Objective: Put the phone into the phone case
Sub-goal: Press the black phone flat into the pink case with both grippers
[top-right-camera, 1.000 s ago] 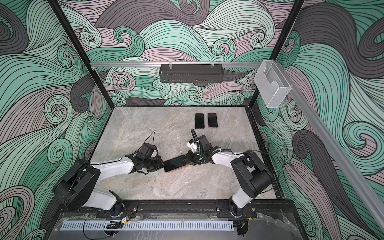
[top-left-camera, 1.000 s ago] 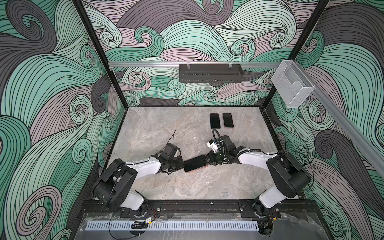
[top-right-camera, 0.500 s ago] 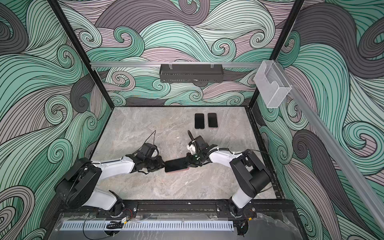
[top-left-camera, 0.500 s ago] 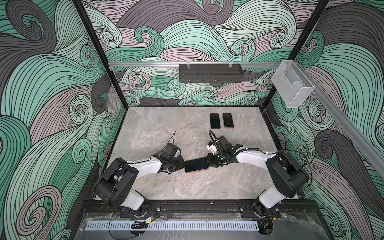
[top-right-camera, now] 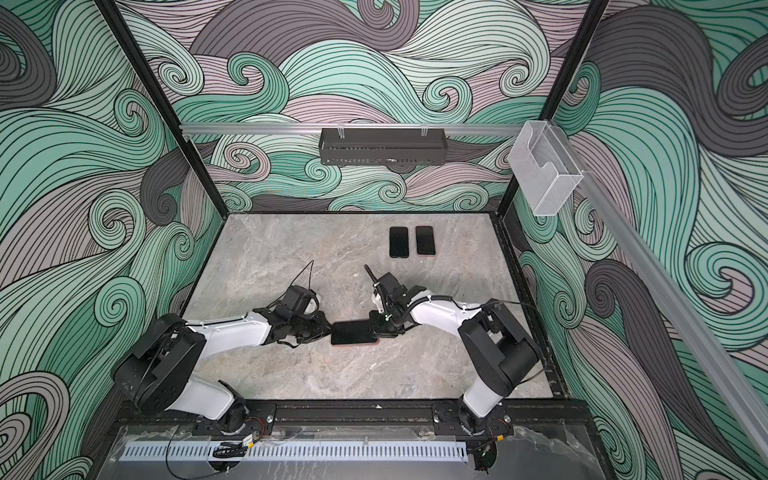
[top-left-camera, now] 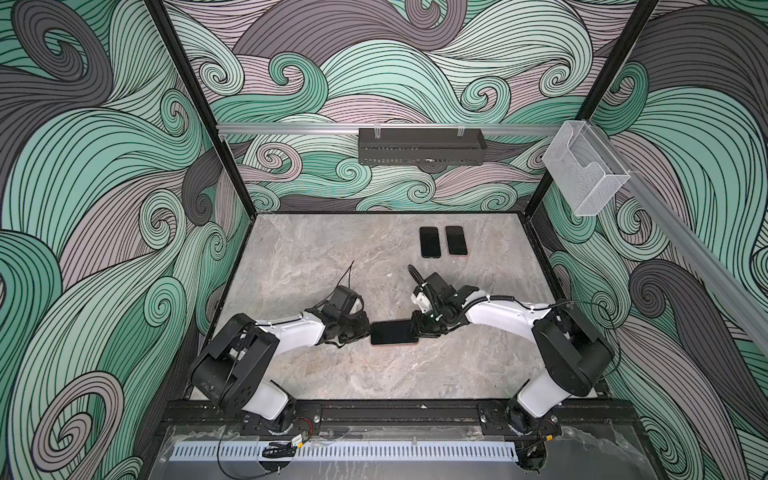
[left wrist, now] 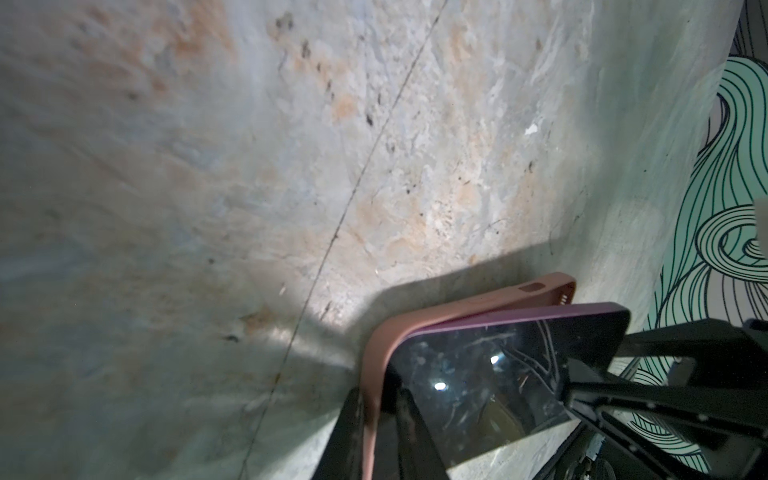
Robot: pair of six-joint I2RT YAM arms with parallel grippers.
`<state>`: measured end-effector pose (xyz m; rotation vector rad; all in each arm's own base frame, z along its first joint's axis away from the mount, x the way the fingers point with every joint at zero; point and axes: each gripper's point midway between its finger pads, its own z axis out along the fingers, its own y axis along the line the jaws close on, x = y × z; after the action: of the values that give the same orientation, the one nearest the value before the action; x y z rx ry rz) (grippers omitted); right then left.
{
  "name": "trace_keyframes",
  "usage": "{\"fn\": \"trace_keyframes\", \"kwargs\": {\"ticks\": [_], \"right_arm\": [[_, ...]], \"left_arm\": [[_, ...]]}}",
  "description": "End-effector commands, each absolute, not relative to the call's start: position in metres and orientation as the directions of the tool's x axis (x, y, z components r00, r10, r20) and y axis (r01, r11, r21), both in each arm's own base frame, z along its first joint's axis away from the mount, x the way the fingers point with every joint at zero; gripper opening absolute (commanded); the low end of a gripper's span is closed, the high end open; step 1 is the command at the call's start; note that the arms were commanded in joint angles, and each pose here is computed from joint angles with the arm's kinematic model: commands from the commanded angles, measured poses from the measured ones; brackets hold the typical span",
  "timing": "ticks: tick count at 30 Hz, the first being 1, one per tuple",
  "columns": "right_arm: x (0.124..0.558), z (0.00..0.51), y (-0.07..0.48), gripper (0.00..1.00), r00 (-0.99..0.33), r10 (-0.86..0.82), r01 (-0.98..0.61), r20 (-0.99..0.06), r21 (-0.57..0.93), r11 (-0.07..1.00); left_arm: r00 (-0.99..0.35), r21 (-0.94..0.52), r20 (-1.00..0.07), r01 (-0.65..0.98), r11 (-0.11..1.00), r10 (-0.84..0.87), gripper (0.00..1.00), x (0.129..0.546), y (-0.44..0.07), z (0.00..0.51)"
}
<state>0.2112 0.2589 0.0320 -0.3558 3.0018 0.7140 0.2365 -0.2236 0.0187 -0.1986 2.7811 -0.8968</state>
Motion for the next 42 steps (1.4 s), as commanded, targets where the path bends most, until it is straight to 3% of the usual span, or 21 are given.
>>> {"fn": "trace_keyframes", "kwargs": {"ticks": [1,14,21,32,42], "right_arm": [[0.208,0.02,0.24,0.35,-0.963,-0.259,-0.269,-0.074,0.31,0.912],[0.214,0.033,0.234,0.39,-0.95,-0.291,-0.31,-0.108,0.257,0.915],[0.207,0.034,0.237,0.3,-0.946,-0.31,-0.325,-0.099,0.276,0.904],[0.198,0.023,0.241,0.22,-0.943,-0.327,-0.332,-0.069,0.302,0.893],[0.188,0.012,0.244,0.17,-0.942,-0.334,-0.327,-0.034,0.322,0.889]], "left_arm": [[-0.982,-0.584,-0.126,-0.039,0.811,-0.139,0.17,0.226,-0.231,0.013],[-0.98,-0.58,-0.145,-0.025,0.814,-0.134,0.19,0.229,-0.232,0.022],[-0.98,-0.585,-0.155,-0.01,0.811,-0.123,0.35,0.226,-0.231,0.036],[-0.99,-0.597,-0.13,0.034,0.802,-0.056,0.35,0.216,-0.235,0.032],[-0.994,-0.602,-0.101,0.032,0.798,-0.036,0.27,0.214,-0.244,0.02]]}}
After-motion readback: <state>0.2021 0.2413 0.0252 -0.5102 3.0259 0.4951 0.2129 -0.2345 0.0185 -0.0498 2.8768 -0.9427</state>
